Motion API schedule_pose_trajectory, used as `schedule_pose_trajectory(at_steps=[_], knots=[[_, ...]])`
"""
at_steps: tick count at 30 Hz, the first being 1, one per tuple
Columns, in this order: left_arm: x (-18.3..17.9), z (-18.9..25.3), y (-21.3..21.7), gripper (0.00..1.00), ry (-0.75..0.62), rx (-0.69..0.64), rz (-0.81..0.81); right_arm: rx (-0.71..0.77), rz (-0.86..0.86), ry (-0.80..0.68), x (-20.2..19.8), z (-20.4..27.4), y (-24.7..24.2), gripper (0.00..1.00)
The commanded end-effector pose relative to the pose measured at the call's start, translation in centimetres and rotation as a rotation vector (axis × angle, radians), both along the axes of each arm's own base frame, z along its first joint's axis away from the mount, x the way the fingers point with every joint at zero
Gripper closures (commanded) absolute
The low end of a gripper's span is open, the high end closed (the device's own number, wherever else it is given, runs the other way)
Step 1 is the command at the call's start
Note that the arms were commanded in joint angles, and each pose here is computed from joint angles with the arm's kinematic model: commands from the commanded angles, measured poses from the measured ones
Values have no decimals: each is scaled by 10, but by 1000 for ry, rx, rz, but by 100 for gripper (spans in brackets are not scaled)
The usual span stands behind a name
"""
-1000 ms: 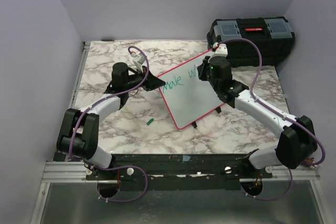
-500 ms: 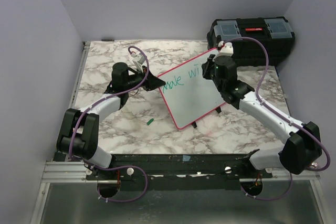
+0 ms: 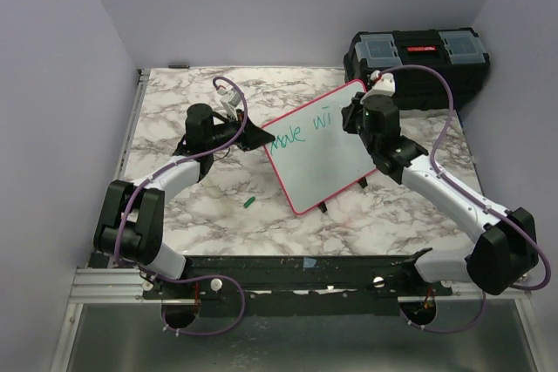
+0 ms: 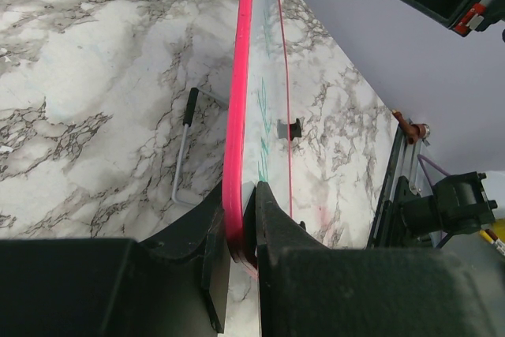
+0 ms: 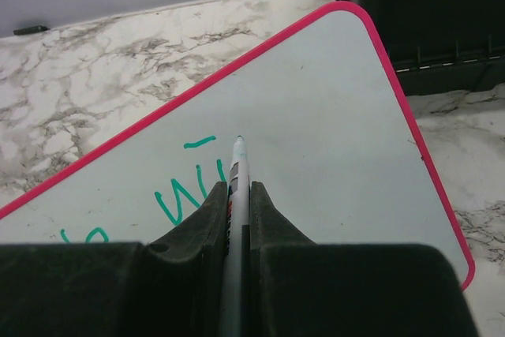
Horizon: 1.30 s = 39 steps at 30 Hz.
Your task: Write a sentence on the whiteboard
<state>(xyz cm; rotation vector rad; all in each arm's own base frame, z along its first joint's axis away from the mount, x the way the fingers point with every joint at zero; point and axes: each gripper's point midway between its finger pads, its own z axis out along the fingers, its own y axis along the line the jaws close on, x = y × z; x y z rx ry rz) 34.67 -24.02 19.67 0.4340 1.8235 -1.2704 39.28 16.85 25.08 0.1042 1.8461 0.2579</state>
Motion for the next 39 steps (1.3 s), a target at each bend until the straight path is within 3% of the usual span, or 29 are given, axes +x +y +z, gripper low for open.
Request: schedule_pose_trajectory(at_steps=[1,39], knots=[[1,3,1,100,-132,57,-24,37,34,22,4,-10,7,99],[2,2,1,100,-131,60,-23,62,-2,84,18,-37,-4,99]])
